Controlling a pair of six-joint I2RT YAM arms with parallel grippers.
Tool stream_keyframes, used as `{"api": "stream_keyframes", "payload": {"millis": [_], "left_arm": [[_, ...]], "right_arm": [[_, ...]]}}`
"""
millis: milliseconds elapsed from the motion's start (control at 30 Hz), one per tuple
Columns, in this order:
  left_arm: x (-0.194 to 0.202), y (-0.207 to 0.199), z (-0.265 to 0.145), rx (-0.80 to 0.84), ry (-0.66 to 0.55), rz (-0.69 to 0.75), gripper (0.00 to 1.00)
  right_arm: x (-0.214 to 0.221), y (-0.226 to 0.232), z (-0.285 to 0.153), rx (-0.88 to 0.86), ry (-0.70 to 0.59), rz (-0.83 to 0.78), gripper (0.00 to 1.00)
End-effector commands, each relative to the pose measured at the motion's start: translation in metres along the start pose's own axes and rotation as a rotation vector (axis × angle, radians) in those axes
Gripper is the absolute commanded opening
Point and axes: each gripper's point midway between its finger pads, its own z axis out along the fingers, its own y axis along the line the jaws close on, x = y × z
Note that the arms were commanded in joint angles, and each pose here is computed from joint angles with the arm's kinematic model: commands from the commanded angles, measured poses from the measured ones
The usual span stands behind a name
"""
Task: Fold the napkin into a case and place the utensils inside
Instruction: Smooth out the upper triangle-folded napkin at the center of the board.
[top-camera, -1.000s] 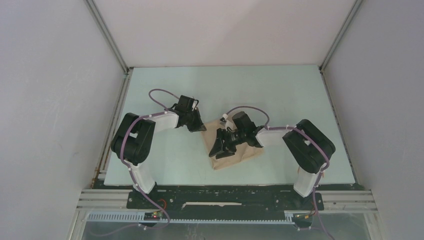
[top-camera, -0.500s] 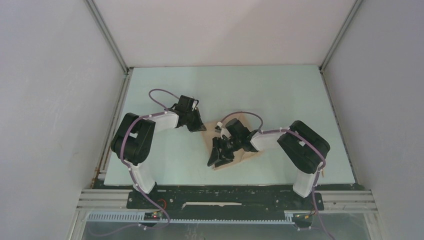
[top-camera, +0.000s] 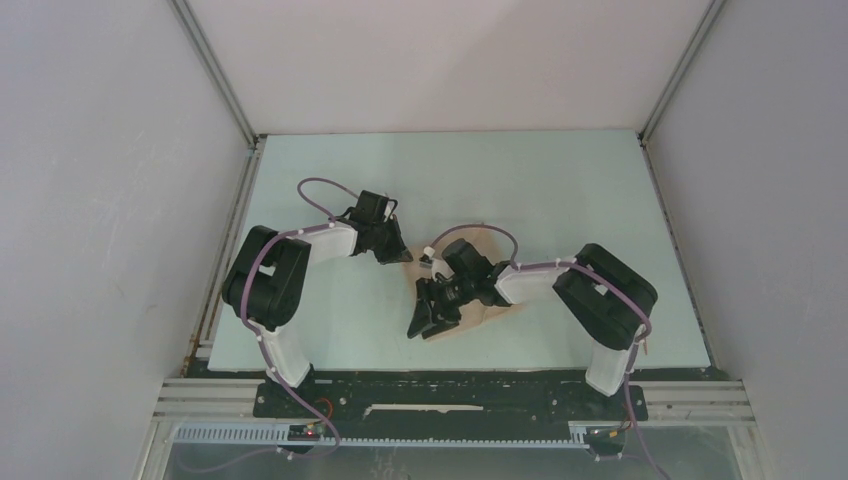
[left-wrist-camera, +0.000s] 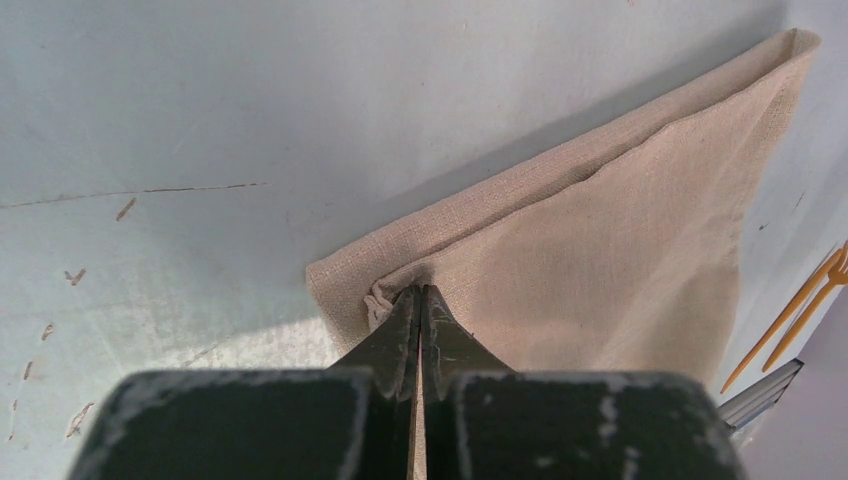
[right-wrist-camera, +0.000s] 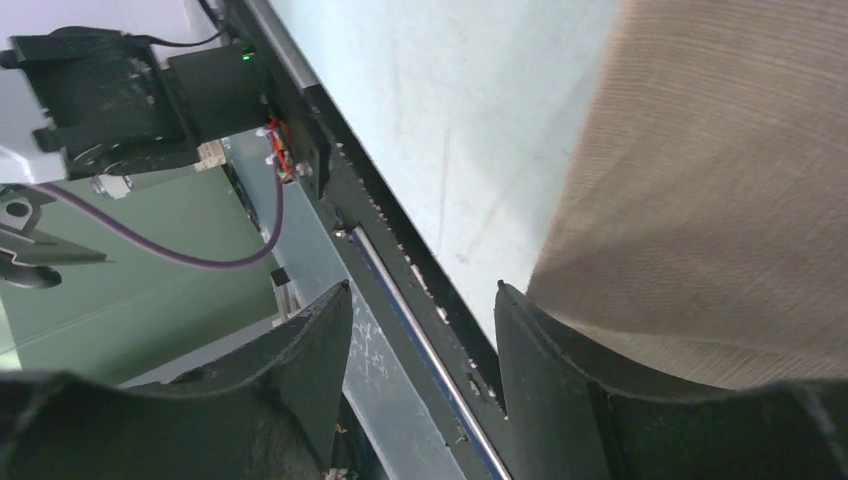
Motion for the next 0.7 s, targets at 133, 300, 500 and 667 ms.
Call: {"api": "stream_keyframes", "payload": {"millis": [133, 300, 500, 667], "left_arm": [[0.012, 0.042, 0.011, -0.154, 0.018, -0.004, 0.00], [0.011, 0.043, 0.010, -0.158, 0.015, -0.002, 0.00], [0.011, 0.042, 0.011, -0.156, 0.016, 0.000, 0.00], [0.011, 0.043, 0.011, -0.159, 0.021, 0.004, 0.00]], "right_arm": [[0.018, -0.035, -0.011, 0.173, 0.010, 0.010, 0.61], [0.013, -0.022, -0.065, 0.314, -0.120, -0.029, 0.69], [-0.008, -0.064, -0.123, 0.380, -0.452, 0.270, 0.84], [-0.020, -0.090, -0.160, 0.285, -0.719, 0.492, 0.86]]}}
